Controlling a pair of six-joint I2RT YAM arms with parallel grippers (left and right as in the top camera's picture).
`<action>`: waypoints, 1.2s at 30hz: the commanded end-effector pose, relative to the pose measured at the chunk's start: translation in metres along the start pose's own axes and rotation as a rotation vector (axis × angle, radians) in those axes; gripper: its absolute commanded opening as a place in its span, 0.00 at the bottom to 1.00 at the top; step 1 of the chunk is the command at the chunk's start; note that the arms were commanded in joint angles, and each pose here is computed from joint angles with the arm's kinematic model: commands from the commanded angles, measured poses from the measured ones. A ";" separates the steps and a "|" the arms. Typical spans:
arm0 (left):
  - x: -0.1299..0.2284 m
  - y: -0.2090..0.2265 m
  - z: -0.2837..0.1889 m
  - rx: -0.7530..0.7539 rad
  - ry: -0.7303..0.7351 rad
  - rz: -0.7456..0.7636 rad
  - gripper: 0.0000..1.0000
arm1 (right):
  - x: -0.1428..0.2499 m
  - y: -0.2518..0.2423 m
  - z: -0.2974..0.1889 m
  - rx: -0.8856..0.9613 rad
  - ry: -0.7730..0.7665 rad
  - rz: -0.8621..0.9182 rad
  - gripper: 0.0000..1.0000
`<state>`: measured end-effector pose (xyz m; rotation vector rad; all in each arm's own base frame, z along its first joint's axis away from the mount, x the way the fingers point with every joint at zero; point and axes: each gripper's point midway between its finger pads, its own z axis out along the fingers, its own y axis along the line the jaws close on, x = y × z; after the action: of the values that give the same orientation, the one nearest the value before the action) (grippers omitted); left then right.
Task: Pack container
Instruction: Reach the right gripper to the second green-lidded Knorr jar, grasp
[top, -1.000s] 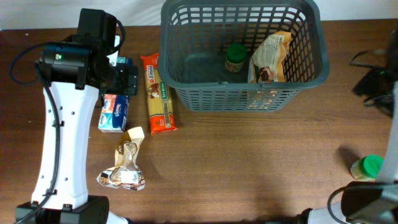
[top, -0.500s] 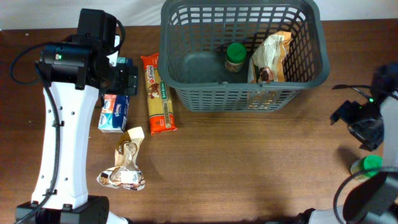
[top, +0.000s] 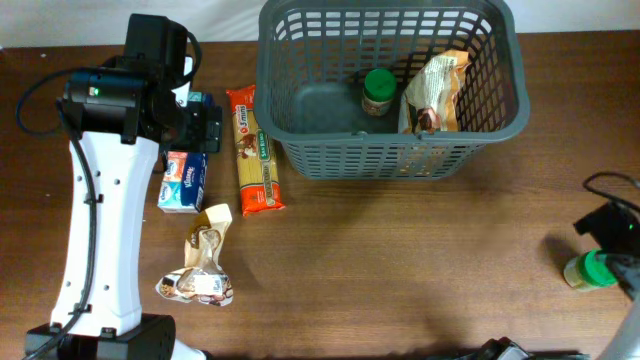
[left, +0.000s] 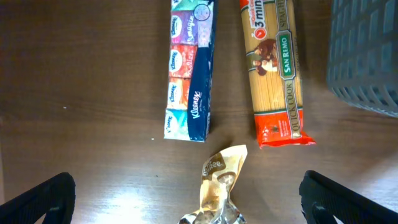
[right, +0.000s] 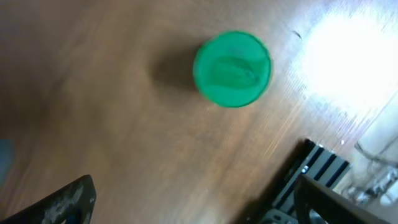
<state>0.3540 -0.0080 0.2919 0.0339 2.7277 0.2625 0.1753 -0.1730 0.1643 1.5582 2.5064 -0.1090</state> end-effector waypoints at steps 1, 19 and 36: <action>0.001 0.000 0.002 0.005 0.008 0.002 0.99 | 0.010 -0.021 0.031 0.007 0.058 0.120 0.93; 0.001 0.000 0.002 0.005 0.008 0.002 0.99 | -0.020 -0.031 0.076 -0.022 0.028 0.222 0.94; 0.001 0.000 0.002 0.005 0.008 0.002 0.99 | -0.024 -0.029 0.128 0.002 0.134 0.229 0.93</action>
<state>0.3540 -0.0080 0.2919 0.0338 2.7276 0.2630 0.1773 -0.2296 0.0532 1.8584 2.3920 -0.0018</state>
